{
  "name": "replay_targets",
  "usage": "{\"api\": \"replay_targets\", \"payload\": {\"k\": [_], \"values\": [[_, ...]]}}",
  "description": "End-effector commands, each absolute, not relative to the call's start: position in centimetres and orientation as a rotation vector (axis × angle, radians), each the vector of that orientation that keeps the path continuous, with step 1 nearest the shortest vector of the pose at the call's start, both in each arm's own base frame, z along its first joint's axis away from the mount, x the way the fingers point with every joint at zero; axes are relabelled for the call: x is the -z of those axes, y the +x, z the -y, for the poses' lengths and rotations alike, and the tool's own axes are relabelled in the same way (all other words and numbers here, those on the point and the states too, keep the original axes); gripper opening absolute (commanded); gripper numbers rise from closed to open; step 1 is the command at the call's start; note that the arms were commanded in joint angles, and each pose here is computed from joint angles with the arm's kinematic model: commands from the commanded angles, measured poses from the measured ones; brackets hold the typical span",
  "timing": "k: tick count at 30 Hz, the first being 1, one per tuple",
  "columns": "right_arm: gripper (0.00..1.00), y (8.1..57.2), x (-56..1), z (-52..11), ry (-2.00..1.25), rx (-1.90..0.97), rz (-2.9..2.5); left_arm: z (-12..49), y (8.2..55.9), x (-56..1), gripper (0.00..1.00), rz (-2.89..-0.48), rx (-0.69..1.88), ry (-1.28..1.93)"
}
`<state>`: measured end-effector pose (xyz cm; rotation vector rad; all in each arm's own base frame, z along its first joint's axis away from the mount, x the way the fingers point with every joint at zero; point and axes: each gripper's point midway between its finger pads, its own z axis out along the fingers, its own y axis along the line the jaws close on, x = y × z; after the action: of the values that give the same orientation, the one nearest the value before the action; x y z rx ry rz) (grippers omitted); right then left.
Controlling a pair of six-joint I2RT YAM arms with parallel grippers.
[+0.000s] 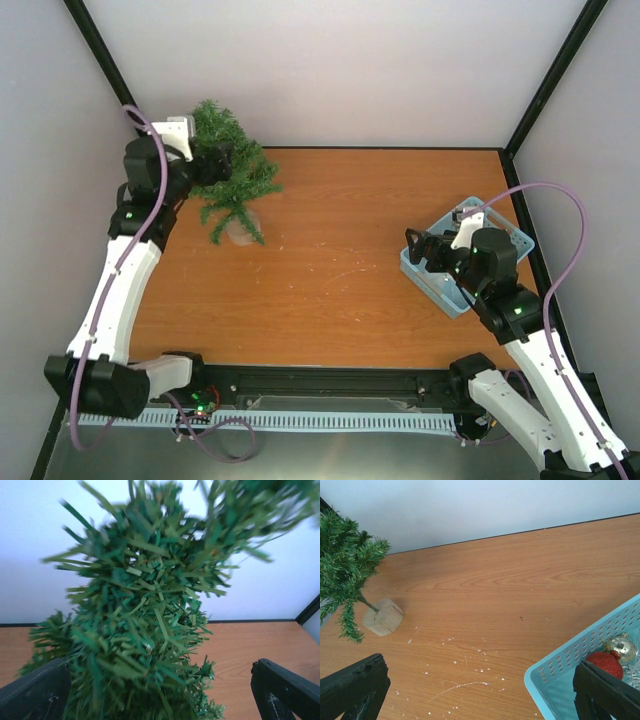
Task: Decorate the small christmas tree
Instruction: Move the christmas tree to the center of the board.
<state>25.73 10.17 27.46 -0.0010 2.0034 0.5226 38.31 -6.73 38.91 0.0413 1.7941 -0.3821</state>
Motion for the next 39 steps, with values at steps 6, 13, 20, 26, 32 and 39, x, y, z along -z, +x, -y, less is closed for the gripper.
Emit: {"api": "replay_targets", "payload": {"k": [6, 13, 20, 26, 32, 39], "values": [[1.00, 25.2, -28.9, -9.7, -0.002, -0.517, -1.963, 8.6, 43.2, -40.0, 0.79, -1.760, 0.376, 0.204], [1.00, 25.0, -29.0, -9.3, 0.006, -0.493, -1.959, 10.9, 42.7, -43.4, 0.28, -1.623, 0.511, 0.294], [1.00, 24.9, -29.5, -9.4, 0.009, -0.509, -1.947, 12.7, 41.7, -46.0, 0.01, -1.533, 0.720, 0.220], [1.00, 24.8, -29.7, -9.0, 0.008, -0.483, -1.945, 15.7, 40.2, -47.5, 0.01, -1.483, 0.837, 0.191], [1.00, 24.7, -29.5, -8.7, 0.013, -0.468, -1.949, 19.2, 38.9, -47.2, 0.01, -1.475, 0.847, 0.213], [1.00, 24.5, -29.1, -8.5, 0.017, -0.453, -1.957, 21.9, 38.8, -44.9, 0.01, -1.531, 0.838, 0.270]]}}
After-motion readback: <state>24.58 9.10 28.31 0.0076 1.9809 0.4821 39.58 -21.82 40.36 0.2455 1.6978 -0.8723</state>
